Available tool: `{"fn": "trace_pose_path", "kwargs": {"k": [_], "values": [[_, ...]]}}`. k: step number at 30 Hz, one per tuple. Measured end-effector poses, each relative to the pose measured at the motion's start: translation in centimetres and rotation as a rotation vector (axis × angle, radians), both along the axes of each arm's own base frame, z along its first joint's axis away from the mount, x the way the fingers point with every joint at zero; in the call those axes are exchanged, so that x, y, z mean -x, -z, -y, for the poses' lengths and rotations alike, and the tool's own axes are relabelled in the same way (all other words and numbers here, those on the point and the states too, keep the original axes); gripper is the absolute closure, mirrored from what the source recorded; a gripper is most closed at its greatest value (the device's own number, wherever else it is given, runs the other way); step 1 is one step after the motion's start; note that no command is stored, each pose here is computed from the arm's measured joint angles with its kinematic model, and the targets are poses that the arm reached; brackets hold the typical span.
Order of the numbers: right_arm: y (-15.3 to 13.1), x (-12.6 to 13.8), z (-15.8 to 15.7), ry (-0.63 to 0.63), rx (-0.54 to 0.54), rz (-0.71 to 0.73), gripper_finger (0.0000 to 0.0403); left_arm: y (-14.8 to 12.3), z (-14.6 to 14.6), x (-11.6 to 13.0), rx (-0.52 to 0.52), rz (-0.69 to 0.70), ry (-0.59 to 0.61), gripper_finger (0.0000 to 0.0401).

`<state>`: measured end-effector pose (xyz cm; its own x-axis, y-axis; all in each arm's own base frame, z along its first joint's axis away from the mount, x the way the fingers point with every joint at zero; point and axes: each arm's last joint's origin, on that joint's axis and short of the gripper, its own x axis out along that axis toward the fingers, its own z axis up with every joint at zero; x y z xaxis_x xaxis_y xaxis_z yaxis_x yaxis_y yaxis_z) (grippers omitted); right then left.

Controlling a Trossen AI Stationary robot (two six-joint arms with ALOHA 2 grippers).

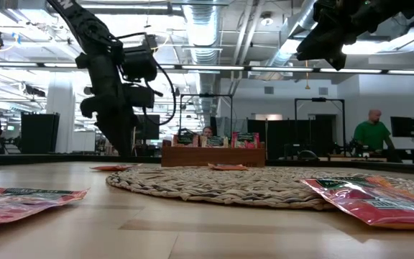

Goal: Pick & Place Tea
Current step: Put the orange tea bag into the left section of the brown wooden organizer

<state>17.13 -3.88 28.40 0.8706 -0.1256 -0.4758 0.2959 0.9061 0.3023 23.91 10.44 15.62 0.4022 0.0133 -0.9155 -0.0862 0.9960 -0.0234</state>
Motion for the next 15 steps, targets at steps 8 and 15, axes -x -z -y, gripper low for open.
{"fn": "trace_pose_path", "kwargs": {"k": [8, 15], "values": [[-0.1, 0.0, 0.0, 0.004, -0.005, 0.009, 0.0306, 2.1, -0.7, -0.4, 0.036, -0.051, 0.009, 0.0255], [-0.1, 0.0, 0.0, 0.009, -0.014, 0.012, 0.0306, 3.1, -0.8, -0.6, 0.062, -0.085, 0.015, 0.0255]]}}
